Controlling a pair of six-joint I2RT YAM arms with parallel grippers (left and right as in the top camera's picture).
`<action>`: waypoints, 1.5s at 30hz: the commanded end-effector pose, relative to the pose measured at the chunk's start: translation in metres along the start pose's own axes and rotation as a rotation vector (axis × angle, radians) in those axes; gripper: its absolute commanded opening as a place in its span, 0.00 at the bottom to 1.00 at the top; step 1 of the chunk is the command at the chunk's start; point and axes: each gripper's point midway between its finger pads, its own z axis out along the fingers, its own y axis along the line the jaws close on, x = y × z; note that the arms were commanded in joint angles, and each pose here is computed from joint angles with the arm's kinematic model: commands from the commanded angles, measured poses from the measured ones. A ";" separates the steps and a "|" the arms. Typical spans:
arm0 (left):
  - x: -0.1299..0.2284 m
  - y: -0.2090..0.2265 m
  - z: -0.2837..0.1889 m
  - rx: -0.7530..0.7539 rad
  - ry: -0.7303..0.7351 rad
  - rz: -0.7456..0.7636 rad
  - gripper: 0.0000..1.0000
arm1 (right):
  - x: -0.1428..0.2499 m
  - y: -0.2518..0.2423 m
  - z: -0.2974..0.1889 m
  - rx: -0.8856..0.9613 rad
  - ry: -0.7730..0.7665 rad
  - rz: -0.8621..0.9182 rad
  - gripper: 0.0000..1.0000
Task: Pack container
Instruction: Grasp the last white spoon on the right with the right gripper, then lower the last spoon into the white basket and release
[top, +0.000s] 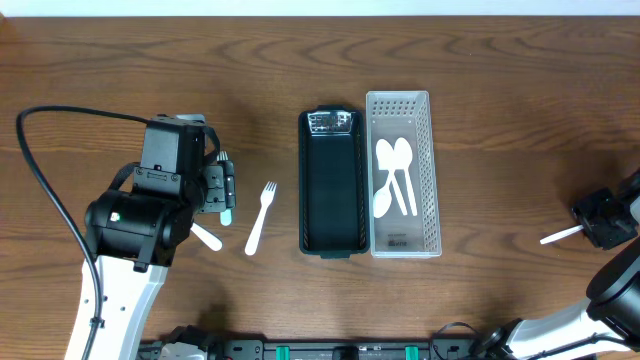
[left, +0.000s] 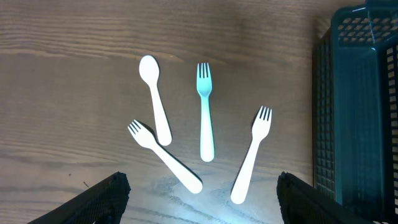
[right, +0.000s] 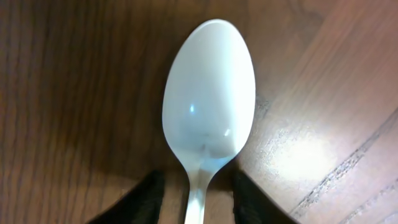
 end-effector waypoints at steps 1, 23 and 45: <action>-0.003 0.002 -0.002 -0.009 -0.006 -0.010 0.79 | 0.020 -0.003 0.014 -0.011 0.077 0.012 0.26; -0.003 0.002 -0.002 -0.009 -0.006 -0.010 0.79 | 0.026 0.091 -0.087 -0.246 -0.065 -0.256 0.01; -0.003 0.002 -0.002 -0.009 -0.006 -0.010 0.79 | 0.279 0.255 -0.164 -0.379 -0.095 -1.123 0.01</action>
